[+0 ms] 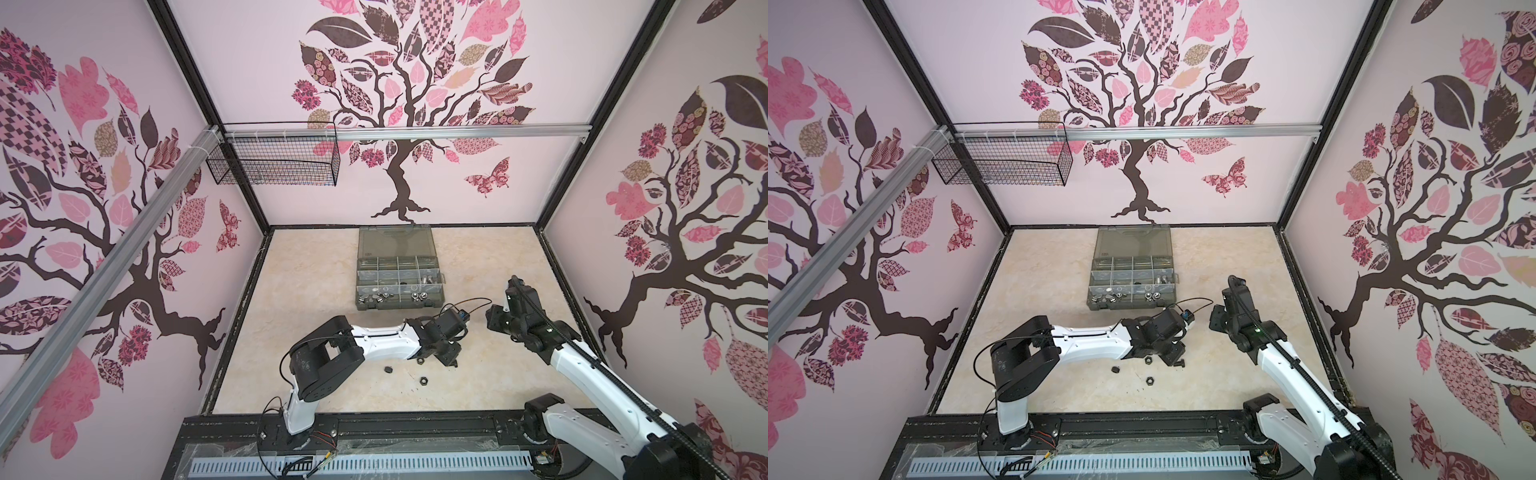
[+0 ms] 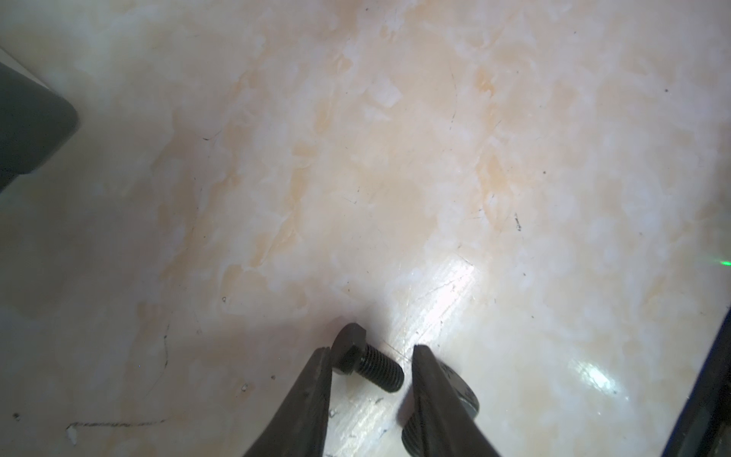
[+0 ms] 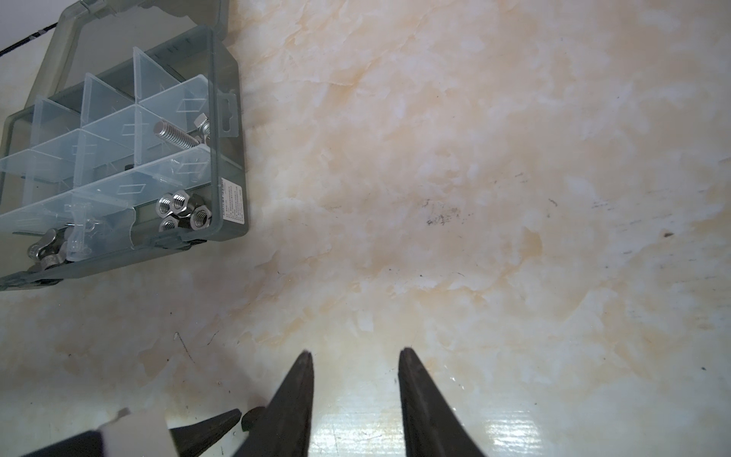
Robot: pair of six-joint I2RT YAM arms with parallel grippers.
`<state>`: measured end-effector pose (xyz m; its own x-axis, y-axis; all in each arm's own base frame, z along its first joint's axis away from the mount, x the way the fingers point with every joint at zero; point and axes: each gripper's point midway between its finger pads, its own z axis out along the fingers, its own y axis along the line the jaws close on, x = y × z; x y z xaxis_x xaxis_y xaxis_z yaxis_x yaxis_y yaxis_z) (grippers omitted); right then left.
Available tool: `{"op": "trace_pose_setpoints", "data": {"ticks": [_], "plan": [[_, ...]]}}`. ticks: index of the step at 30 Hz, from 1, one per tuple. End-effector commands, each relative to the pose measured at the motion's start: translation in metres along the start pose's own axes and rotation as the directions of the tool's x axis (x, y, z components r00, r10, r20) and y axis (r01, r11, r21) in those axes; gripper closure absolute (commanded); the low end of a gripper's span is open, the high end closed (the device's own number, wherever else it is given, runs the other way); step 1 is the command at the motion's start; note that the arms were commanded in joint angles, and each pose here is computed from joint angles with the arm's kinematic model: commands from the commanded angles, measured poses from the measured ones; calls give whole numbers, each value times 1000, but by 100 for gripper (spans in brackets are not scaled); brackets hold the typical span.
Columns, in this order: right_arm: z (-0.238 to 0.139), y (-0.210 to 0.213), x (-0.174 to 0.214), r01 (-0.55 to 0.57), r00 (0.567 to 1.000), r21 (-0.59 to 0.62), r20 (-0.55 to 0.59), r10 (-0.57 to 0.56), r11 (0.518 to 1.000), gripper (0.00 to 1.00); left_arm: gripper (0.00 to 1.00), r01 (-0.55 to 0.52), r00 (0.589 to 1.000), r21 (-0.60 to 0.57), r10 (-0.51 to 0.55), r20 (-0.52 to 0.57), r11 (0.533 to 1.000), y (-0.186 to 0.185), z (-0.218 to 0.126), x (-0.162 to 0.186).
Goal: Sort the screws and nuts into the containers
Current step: 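Lower the left gripper and close it on a dark bolt head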
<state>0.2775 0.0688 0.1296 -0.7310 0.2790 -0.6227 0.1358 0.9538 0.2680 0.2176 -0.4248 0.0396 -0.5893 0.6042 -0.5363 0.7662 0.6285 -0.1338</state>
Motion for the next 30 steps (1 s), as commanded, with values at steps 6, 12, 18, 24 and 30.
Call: {"op": "trace_pose_setpoints", "data": {"ticks": [6,12,18,24,30], "plan": [[-7,0,-9,-6,1000,-9,28,6,1000,62,62,42,998,-113,-47,-43,993,19,15,6],[-6,0,-10,-5,1000,-8,29,6,1000,61,61,31,996,-174,-45,-74,984,32,10,20],[-5,0,-10,-8,1000,-9,31,8,1000,61,67,15,995,-171,-31,-91,985,34,10,31],[-4,-1,-10,-7,1000,-6,30,7,1000,61,82,4,994,-158,-21,-104,987,31,12,31],[-5,0,-11,-9,999,-9,32,9,1000,61,86,21,997,-168,-32,-65,986,36,-2,21]]}}
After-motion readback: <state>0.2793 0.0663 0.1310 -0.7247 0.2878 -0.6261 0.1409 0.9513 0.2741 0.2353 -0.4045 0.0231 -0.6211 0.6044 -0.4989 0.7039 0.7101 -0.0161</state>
